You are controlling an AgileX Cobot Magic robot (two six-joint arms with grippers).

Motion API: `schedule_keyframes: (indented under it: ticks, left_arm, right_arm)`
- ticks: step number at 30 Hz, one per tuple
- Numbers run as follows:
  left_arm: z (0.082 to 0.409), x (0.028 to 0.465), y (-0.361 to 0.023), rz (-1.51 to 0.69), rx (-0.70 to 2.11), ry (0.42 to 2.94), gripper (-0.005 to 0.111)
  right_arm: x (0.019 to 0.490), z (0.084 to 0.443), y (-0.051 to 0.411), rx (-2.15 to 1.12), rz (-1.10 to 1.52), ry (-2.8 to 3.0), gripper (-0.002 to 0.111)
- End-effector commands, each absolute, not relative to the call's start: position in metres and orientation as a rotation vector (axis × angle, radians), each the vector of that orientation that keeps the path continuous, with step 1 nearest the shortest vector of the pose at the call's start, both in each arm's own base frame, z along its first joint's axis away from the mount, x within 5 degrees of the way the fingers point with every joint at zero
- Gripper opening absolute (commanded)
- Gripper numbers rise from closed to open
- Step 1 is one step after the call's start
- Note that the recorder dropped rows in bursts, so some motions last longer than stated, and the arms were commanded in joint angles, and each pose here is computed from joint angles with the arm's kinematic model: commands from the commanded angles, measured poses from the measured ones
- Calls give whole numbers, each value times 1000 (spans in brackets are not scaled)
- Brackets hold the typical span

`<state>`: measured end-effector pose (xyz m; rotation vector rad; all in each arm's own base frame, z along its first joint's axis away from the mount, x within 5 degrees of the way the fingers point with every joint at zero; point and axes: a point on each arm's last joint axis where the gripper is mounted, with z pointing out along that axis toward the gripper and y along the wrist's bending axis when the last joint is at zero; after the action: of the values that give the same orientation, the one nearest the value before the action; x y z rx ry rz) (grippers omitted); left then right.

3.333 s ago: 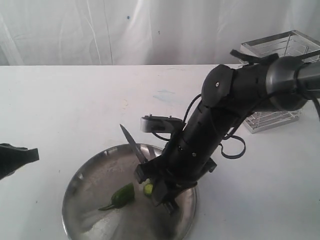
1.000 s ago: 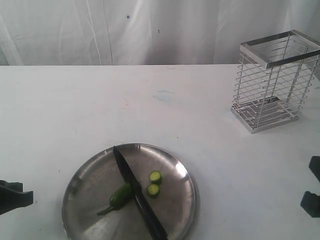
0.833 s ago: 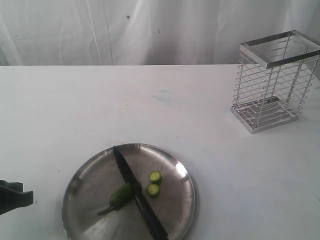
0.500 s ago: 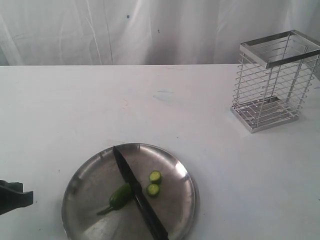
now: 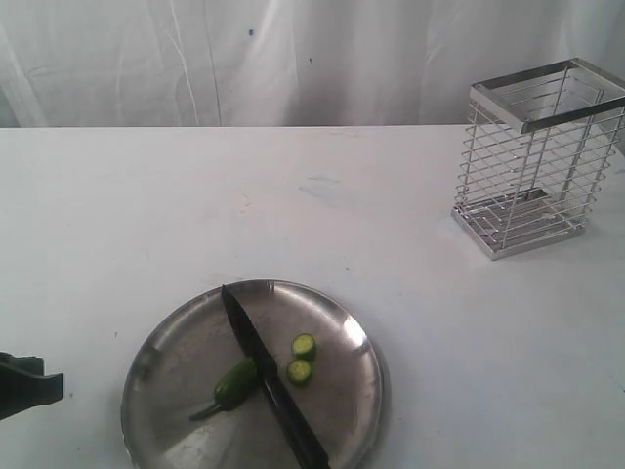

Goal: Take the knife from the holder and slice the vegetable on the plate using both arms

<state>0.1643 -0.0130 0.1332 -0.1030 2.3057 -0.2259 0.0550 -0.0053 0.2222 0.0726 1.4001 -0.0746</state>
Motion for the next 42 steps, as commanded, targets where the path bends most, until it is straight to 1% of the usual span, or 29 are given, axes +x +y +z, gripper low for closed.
schedule_keyframes:
  ticks: [1,39,42]
  left_arm:
    - [133,163,-12,-220,-105,2312,0]
    - [132,163,-12,-219,-105,2316,0]
    - [149,154,-7,-165,-91,2264,0]
  right_arm:
    - [53,183,-8,81,-129,1819,0]
    - [54,185,-8,86,-112,1800,0]
    - [53,184,-8,86,-112,1802,0]
